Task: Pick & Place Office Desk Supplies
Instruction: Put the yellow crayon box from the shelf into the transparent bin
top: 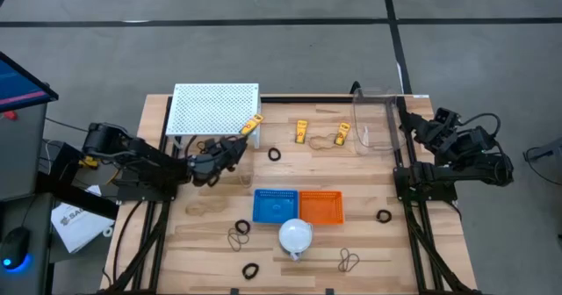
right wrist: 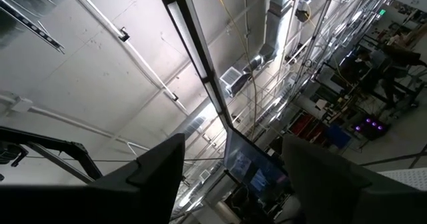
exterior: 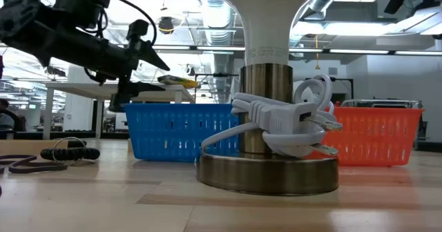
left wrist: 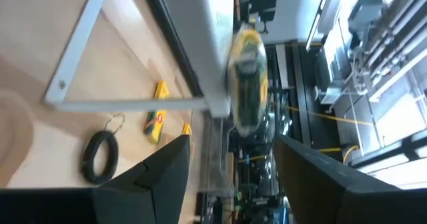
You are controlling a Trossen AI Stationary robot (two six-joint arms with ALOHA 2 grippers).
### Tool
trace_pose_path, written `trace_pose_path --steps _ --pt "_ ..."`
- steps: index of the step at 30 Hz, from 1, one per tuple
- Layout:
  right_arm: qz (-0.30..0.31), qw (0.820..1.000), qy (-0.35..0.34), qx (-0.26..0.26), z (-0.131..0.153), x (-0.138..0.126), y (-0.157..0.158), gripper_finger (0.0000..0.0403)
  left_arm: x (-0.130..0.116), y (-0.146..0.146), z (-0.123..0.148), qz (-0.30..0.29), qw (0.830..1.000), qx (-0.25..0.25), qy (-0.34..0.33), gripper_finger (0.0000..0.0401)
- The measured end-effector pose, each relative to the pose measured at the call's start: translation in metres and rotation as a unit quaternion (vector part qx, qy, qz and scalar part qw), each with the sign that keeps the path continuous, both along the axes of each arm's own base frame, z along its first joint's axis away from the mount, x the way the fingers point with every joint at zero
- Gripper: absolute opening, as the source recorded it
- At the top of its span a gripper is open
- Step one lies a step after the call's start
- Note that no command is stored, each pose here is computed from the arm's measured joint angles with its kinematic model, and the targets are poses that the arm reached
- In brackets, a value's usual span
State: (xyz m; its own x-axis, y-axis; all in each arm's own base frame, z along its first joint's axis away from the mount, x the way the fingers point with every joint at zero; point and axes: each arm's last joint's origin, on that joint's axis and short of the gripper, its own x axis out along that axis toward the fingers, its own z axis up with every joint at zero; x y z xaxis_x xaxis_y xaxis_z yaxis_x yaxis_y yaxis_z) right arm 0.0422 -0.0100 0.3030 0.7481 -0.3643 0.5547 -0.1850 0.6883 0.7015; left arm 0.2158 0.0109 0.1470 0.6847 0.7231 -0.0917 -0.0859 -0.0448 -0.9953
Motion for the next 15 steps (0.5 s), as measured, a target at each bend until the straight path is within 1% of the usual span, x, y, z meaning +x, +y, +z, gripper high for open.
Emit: trace_pose_path --steps 8,15 --pt "-0.001 1.0 0.001 -0.001 0.0 0.0 0.0 0.0249 0.001 0.01 0.003 0.007 1.0 0.004 -0.006 0.0207" --pt "-0.004 1.0 0.002 -0.004 0.0 0.0 0.0 0.0249 0.001 0.013 0.004 0.014 1.0 0.004 -0.011 0.0206"
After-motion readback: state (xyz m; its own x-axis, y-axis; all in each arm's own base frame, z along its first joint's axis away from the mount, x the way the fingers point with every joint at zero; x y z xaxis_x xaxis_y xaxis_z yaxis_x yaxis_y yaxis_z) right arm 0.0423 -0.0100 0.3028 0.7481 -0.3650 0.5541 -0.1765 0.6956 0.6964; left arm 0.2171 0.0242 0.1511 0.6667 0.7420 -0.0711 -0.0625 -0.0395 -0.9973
